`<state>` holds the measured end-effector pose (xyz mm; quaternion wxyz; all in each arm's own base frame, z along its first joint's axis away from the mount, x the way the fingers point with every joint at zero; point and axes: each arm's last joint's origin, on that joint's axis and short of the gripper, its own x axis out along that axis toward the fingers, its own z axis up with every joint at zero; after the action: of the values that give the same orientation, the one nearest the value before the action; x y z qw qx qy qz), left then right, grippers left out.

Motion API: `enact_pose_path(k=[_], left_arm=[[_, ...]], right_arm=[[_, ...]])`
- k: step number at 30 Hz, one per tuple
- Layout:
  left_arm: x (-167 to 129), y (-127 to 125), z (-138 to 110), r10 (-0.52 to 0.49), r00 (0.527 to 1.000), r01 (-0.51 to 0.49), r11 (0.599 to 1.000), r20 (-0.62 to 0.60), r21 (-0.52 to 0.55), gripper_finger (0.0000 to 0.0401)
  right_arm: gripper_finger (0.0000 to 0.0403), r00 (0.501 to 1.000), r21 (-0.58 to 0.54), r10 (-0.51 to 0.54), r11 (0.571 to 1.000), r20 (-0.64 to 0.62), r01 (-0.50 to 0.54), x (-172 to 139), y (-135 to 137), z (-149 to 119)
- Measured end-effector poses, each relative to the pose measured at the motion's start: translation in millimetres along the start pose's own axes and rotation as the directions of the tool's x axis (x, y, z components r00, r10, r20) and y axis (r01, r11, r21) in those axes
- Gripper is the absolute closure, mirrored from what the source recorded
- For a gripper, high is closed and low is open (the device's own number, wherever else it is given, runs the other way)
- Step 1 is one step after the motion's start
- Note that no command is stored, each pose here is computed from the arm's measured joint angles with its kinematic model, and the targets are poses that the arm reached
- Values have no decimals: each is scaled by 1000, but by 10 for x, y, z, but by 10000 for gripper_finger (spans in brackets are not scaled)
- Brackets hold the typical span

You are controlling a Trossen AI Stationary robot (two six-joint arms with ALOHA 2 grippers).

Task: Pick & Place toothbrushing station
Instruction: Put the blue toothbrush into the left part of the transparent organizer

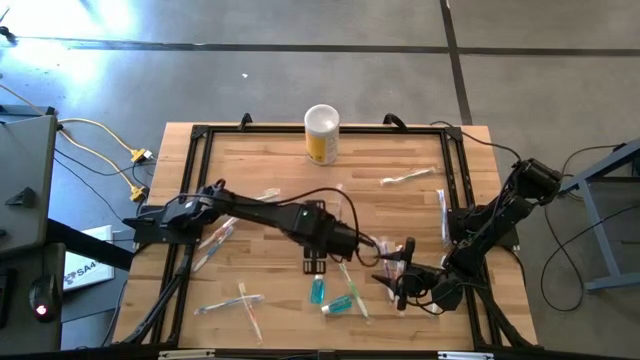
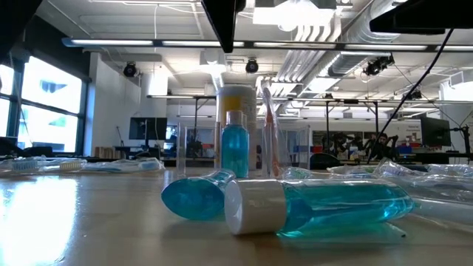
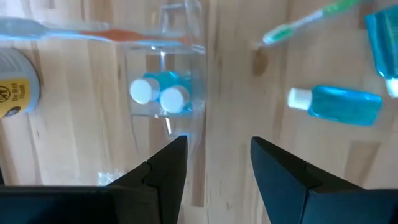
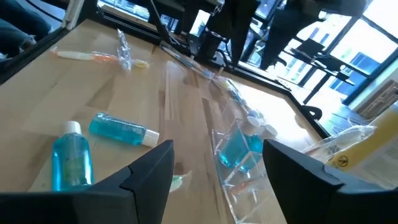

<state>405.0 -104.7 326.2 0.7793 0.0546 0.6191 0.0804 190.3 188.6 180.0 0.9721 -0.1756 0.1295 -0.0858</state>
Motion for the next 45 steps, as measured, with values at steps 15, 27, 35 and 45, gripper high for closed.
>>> enact_pose_path(k=[15,27,35,45], left_arm=[[-220,140,-307,26,1000,-26,1000,-9,-9,231],[12,765,-1276,113,976,-165,939,-185,-300,231],[497,1201,-1383,0,974,-96,905,-226,-415,231],[927,1679,-1452,-87,987,9,869,-136,-494,231]], right_arm=[[165,999,2,35,999,-24,-35,-6,12,-38],[165,999,27,29,999,-19,-29,4,5,-29],[165,998,65,44,997,-36,-41,133,-70,-25],[165,993,75,89,994,-81,-83,173,-88,-79]])
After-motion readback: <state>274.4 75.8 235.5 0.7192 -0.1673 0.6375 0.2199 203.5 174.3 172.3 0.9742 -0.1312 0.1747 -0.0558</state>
